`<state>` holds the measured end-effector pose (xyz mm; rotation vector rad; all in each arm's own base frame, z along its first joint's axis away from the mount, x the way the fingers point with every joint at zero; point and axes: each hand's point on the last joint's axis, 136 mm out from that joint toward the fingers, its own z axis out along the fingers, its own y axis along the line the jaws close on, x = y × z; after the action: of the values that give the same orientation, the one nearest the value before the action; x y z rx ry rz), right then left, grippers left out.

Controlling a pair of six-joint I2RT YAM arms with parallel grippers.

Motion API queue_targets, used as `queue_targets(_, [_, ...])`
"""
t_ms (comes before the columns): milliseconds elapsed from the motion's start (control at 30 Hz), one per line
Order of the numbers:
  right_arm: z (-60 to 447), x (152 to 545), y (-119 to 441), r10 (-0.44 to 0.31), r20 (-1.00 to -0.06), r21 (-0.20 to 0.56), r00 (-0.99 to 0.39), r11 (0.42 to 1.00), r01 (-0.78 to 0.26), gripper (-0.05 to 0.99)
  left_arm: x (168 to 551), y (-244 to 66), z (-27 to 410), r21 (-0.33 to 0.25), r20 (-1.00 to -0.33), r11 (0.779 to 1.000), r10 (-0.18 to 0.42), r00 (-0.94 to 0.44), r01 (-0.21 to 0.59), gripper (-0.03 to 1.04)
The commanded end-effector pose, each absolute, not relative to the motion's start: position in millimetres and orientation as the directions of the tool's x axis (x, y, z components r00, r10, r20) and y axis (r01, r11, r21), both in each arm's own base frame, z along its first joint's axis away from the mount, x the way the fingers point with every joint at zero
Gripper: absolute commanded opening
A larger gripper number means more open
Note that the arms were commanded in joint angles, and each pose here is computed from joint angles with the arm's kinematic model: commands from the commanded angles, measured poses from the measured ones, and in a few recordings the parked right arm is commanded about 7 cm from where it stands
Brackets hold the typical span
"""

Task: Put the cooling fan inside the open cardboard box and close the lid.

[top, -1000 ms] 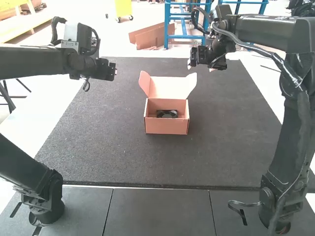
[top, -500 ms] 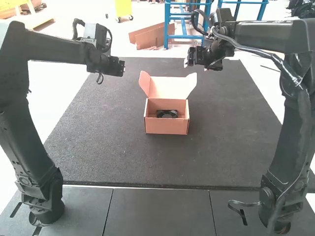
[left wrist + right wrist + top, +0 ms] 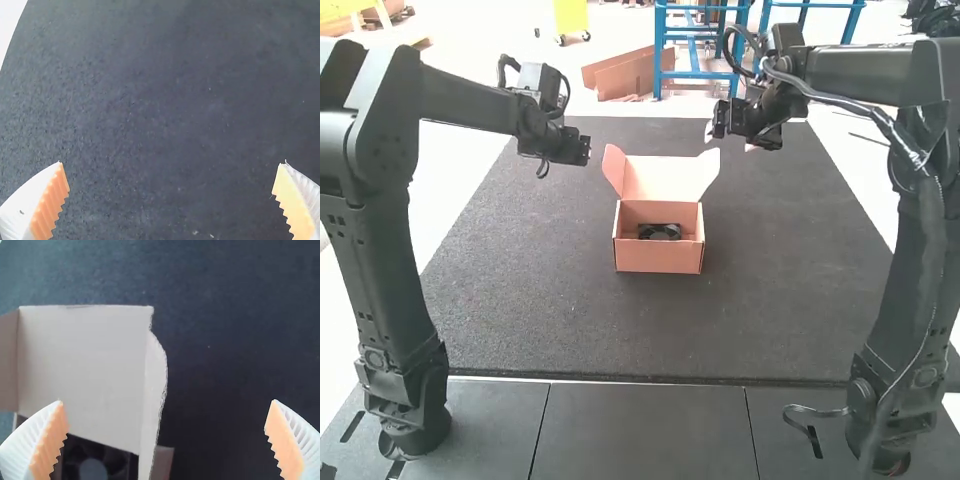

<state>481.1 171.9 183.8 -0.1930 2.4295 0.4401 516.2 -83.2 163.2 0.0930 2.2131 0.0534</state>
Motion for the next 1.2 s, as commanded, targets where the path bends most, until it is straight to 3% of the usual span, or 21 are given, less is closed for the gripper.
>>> queue_targets(0, [192.4, 486.7, 175.8, -0.010, -0.628, 0.312, -0.778, 0.913, -0.263, 0.90, 527.3, -94.4, 187.7, 0.037, -0.832, 0.998, 0.059, -0.552, 0.051, 0.97])
queue_targets(333, [191.9, 489.9, 188.0, -0.002, -0.599, 0.370, -0.801, 0.886, -0.279, 0.90, 529.7, -131.4, 194.2, -0.035, -0.834, 0.987, 0.058, -0.548, 0.157, 0.97])
queue_targets(700, [181.8, 490.3, 190.4, -0.011, -0.566, 0.380, -0.825, 0.884, -0.272, 0.88, 518.2, -163.7, 182.3, -0.056, -0.810, 0.972, 0.090, -0.580, 0.229, 0.97])
queue_targets(1000, [176.2, 489.2, 195.1, -0.022, -0.556, 0.382, -0.831, 0.881, -0.279, 0.70, 515.9, -162.9, 179.0, -0.057, -0.800, 0.972, 0.091, -0.594, 0.226, 0.97])
queue_targets(1167, [175.2, 492.6, 196.9, -0.024, -0.561, 0.381, -0.828, 0.880, -0.284, 0.54, 515.5, -162.8, 178.4, -0.056, -0.798, 0.972, 0.093, -0.596, 0.227, 0.97])
